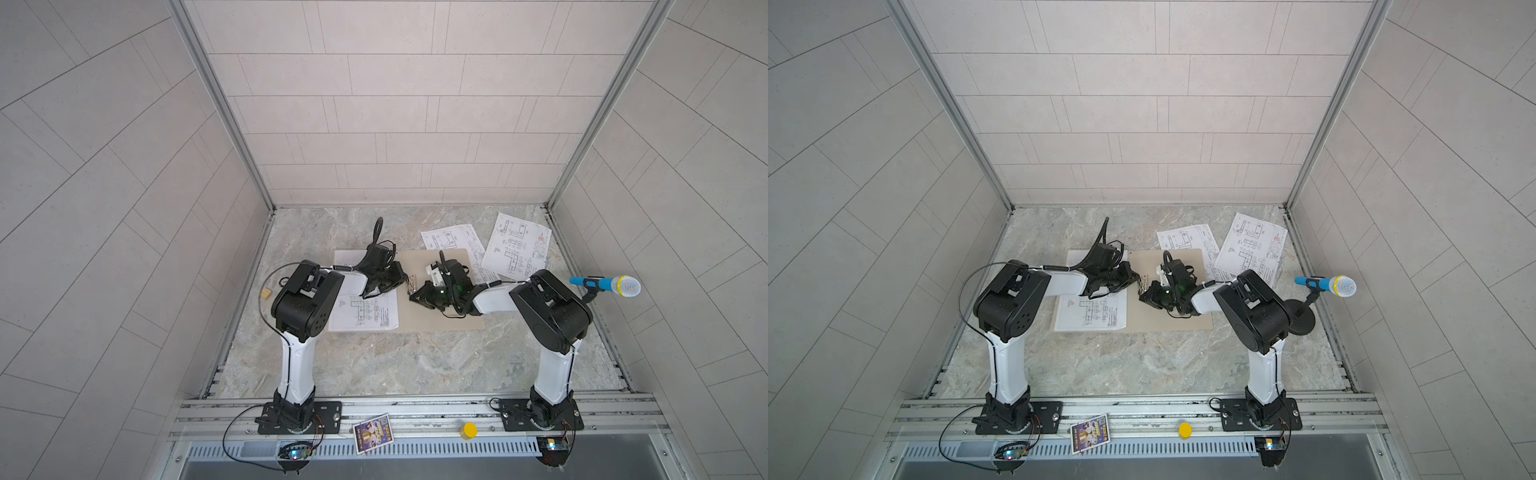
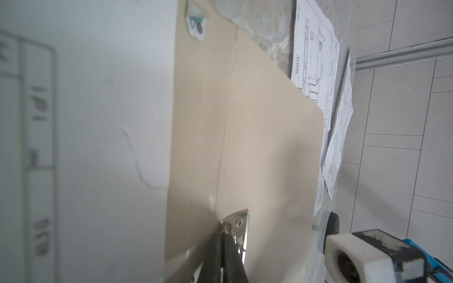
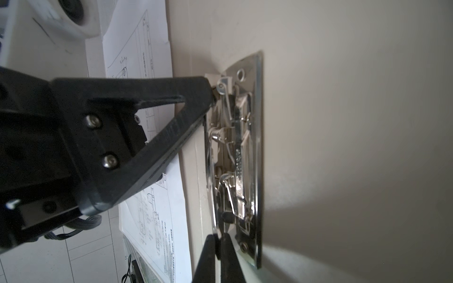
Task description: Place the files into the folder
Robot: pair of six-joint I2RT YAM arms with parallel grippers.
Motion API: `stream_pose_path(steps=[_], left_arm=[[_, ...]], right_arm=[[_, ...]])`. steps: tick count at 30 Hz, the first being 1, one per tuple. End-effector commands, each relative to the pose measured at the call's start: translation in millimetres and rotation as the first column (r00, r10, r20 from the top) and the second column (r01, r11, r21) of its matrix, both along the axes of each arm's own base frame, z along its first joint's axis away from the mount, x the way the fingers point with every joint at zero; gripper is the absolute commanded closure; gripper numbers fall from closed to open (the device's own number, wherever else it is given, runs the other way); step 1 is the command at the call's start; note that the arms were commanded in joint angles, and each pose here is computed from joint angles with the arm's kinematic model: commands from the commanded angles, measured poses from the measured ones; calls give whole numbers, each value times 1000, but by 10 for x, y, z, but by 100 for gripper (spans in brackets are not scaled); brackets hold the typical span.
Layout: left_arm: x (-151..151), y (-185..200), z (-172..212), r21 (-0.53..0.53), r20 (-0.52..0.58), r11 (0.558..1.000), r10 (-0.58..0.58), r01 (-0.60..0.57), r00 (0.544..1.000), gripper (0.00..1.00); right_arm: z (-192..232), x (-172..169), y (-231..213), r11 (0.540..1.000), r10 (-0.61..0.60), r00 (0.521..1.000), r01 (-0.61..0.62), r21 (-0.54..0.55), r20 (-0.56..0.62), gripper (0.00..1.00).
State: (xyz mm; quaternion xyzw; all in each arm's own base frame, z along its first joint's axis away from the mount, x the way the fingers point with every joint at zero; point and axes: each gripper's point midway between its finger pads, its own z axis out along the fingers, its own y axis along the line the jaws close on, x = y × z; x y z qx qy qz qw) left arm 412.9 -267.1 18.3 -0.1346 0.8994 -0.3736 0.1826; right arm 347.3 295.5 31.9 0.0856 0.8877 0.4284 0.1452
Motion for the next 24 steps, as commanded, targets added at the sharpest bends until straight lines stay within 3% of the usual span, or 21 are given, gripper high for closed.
stream_pose_path(steps=[1,7,13,24], left_arm=[[-258,248,-450,121,-134,993,30,-14,990,100],[-257,261,-466,122,-137,992,32,-15,990,100],[-258,251,-487,116,-143,993,27,-10,989,100],[-298,253,-581,146,-165,989,-11,36,986,100]], right_arm=[[-43,58,-73,999,-36,999,35,-18,-13,94],[-127,36,-105,999,-35,999,34,-26,-34,100],[-271,-12,-139,999,-38,997,35,-37,-64,100],[-578,-142,-483,969,-69,991,38,-244,-119,100]])
